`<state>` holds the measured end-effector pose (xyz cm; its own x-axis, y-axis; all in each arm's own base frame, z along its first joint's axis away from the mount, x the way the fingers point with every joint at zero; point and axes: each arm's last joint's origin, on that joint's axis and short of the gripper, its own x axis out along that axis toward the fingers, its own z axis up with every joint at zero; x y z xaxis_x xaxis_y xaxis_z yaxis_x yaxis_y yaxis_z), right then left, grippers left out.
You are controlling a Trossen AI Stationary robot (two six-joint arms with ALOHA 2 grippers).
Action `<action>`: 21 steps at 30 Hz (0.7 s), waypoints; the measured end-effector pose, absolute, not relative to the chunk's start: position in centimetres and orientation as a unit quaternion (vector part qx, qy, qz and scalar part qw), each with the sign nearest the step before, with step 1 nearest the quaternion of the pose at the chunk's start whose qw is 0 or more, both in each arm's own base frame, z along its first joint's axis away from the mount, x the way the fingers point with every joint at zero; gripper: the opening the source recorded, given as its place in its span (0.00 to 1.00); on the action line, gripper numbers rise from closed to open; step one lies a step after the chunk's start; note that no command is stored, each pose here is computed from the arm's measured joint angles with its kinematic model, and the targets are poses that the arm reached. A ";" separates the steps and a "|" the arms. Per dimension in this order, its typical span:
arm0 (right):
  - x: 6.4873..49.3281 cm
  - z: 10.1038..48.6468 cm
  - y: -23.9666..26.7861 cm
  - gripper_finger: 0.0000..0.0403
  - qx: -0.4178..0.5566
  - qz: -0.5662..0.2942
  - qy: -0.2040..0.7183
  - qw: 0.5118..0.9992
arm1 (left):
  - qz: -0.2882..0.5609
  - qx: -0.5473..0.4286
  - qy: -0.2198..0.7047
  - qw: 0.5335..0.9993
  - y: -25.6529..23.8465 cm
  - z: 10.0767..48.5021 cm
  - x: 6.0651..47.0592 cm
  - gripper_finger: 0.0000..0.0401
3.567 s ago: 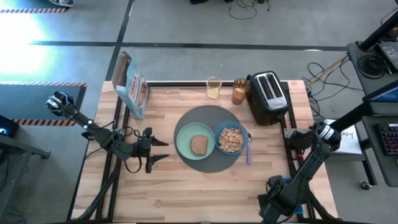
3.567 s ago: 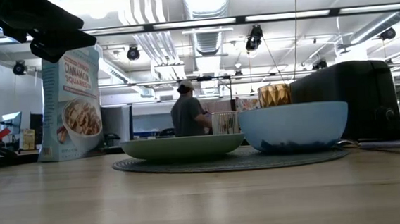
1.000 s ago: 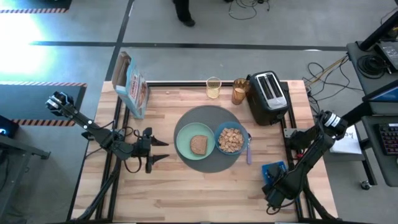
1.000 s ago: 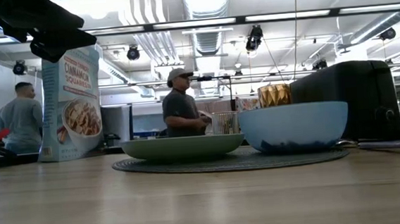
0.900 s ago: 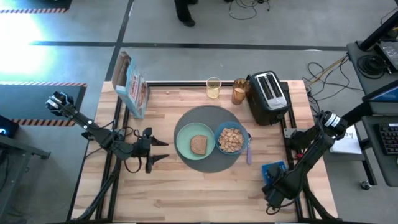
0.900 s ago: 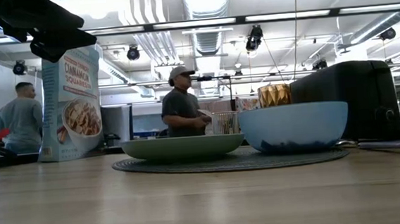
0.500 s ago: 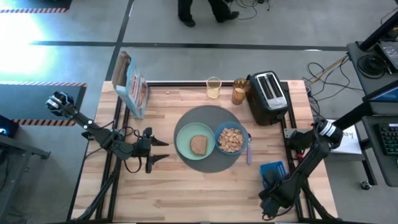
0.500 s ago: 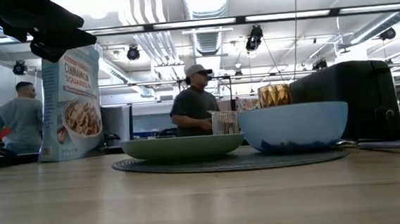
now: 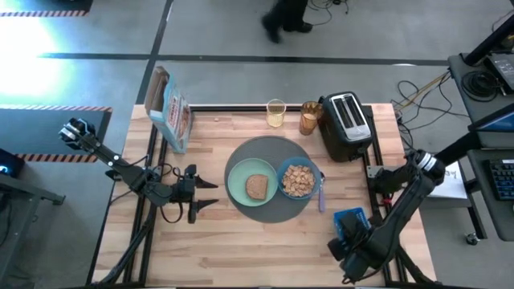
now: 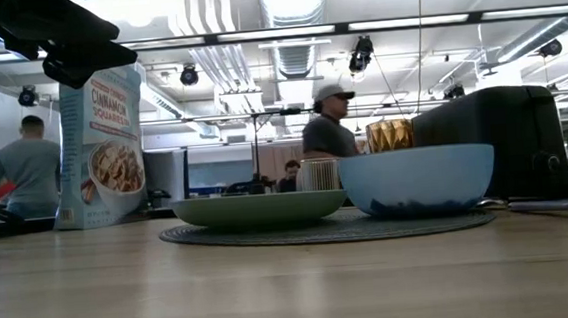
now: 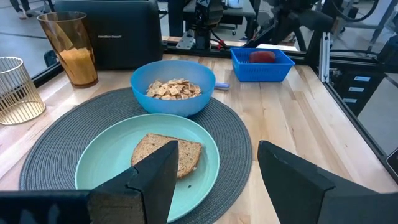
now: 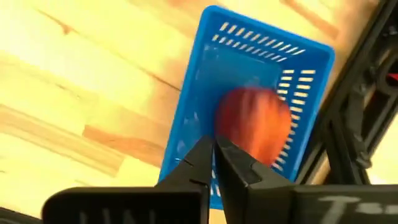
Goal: Arrange a breakfast setting
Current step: Put the apple on the green plate
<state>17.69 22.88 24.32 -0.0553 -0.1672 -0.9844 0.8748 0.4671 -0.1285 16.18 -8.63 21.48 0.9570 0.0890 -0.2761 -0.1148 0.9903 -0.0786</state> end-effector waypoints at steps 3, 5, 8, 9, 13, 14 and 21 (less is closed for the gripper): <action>17.5 24.7 22.6 0.02 0.296 -0.435 0.590 0.612 | 0.052 -0.047 0.137 0.988 -8.6 21.5 16.2 0.51; 17.4 24.3 22.6 0.03 0.296 -0.441 0.595 0.603 | 0.052 -0.047 0.137 0.988 -8.6 21.5 16.2 0.51; 17.2 23.7 22.5 0.06 0.292 -0.444 0.610 0.587 | 0.052 -0.047 0.137 0.988 -8.6 21.5 16.2 0.51; 17.2 23.5 22.6 0.08 0.295 -0.441 0.612 0.586 | 0.052 -0.047 0.137 0.988 -8.6 21.5 16.2 0.51; 17.3 23.0 22.6 0.20 0.298 -0.437 0.606 0.594 | 0.052 -0.047 0.137 0.988 -8.6 21.5 16.2 0.51; 17.3 22.9 22.6 0.24 0.297 -0.437 0.606 0.594 | 0.052 -0.047 0.137 0.988 -8.6 21.5 16.2 0.51; 17.0 21.7 22.2 0.45 0.298 -0.462 0.597 0.585 | 0.052 -0.049 0.137 0.988 -8.6 21.5 16.2 0.51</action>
<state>16.99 22.21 21.70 -0.1389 -0.1854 -0.9728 0.8955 0.3958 -0.2033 16.18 -8.63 21.49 0.9572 0.0889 -0.2756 -0.1160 0.9897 -0.0835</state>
